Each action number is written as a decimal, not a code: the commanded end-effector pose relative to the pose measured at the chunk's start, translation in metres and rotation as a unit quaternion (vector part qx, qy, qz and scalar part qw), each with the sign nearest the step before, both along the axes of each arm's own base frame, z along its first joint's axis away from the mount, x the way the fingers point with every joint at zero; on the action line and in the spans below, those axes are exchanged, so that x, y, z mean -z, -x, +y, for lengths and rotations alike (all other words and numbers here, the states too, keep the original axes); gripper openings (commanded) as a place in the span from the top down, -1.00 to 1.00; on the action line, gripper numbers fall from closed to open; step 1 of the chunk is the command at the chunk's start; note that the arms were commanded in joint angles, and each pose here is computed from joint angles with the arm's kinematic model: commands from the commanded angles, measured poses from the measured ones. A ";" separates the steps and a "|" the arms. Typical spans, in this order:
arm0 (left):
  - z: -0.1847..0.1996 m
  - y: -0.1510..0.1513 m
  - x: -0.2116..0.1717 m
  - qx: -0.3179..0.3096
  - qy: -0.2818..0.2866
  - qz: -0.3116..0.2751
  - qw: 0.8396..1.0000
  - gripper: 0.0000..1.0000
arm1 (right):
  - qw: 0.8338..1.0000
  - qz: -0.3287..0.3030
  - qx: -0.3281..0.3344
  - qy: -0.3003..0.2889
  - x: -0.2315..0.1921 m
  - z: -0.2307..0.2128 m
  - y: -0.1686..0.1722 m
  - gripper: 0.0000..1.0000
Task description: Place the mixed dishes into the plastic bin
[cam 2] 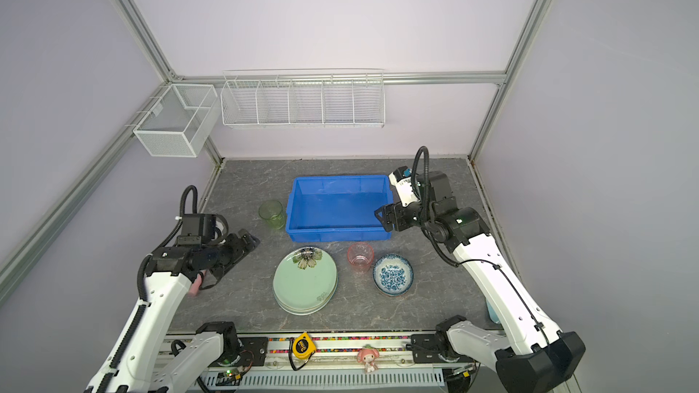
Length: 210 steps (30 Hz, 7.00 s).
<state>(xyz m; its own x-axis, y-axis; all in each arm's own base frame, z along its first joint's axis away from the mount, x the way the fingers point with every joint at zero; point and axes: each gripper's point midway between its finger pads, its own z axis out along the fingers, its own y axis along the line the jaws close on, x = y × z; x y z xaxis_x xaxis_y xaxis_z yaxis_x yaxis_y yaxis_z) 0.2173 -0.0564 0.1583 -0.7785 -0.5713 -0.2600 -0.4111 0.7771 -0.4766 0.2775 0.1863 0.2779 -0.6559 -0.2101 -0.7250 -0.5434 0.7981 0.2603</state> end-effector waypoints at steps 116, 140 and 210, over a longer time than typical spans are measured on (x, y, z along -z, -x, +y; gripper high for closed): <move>-0.076 0.053 0.080 0.043 0.157 0.092 0.982 -0.76 | 0.932 0.307 -0.174 0.085 0.191 0.217 0.074 -0.97; -0.090 0.035 0.045 0.042 0.223 0.024 0.974 -0.48 | 0.927 0.322 -0.177 0.075 0.197 0.219 0.079 -0.94; -0.088 0.037 0.028 0.097 0.197 -0.040 0.975 1.00 | 0.948 0.269 -0.162 0.056 0.137 0.214 0.056 -0.96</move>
<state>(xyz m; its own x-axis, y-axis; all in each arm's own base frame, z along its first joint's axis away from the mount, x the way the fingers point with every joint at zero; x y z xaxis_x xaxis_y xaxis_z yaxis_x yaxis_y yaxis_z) 0.1729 -0.1351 0.1043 -0.8528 -0.5190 -0.0585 -0.3202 0.6080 -0.7265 0.2171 0.3859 0.0924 -0.8310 -0.5358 -0.1494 -0.5429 0.7229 0.4274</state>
